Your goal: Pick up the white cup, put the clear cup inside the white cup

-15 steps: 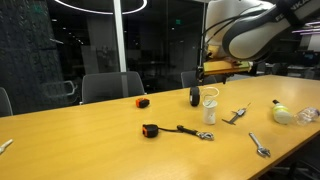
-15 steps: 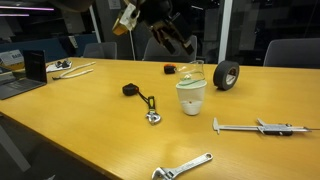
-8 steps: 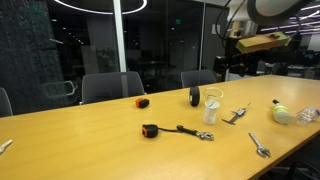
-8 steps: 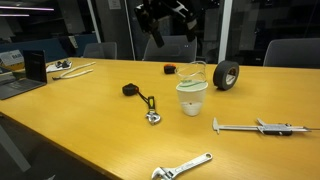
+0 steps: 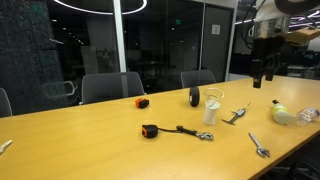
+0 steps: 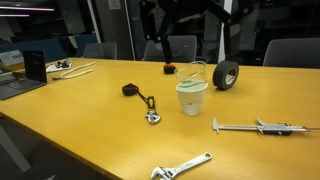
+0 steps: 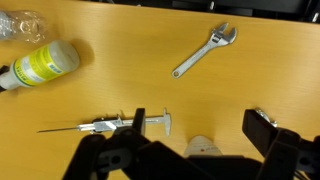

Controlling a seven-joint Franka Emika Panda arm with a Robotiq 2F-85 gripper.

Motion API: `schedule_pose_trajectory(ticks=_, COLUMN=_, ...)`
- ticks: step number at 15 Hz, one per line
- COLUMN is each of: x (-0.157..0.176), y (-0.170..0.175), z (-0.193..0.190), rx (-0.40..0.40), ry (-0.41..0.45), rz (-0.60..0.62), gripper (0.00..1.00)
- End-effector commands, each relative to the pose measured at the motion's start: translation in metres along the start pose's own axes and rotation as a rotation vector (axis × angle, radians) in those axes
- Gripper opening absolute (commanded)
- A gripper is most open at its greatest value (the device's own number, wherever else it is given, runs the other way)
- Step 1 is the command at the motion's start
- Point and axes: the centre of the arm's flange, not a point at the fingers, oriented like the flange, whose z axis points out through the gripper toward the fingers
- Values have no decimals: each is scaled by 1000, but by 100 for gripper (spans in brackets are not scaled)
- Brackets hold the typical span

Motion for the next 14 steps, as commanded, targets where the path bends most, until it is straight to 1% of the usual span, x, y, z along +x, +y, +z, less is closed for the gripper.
schedule_pose_trajectory(ticks=1, x=-12, y=8, z=5, rx=42, ry=-44, rz=-124, gripper=100)
schedule_pose_trajectory(ticks=3, x=-18, y=11, z=8, rx=56, ry=-55, rz=-162, gripper=100)
schedule_pose_trajectory(ticks=5, x=-21, y=11, z=12, rx=52, ry=-71, rz=-186, gripper=100)
schedule_pose_trajectory(ticks=6, x=-21, y=13, z=13, rx=51, ry=-95, rz=-180, gripper=100)
schedule_pose_trajectory(ticks=7, x=-19, y=12, z=16, rx=45, ry=-69, rz=-161, gripper=100)
schedule_pose_trajectory(ticks=9, x=-21, y=13, z=18, rx=41, ry=-88, rz=-167, gripper=100)
schedule_pose_trajectory(ticks=14, x=-20, y=12, z=19, rx=40, ry=-95, rz=-171, gripper=100)
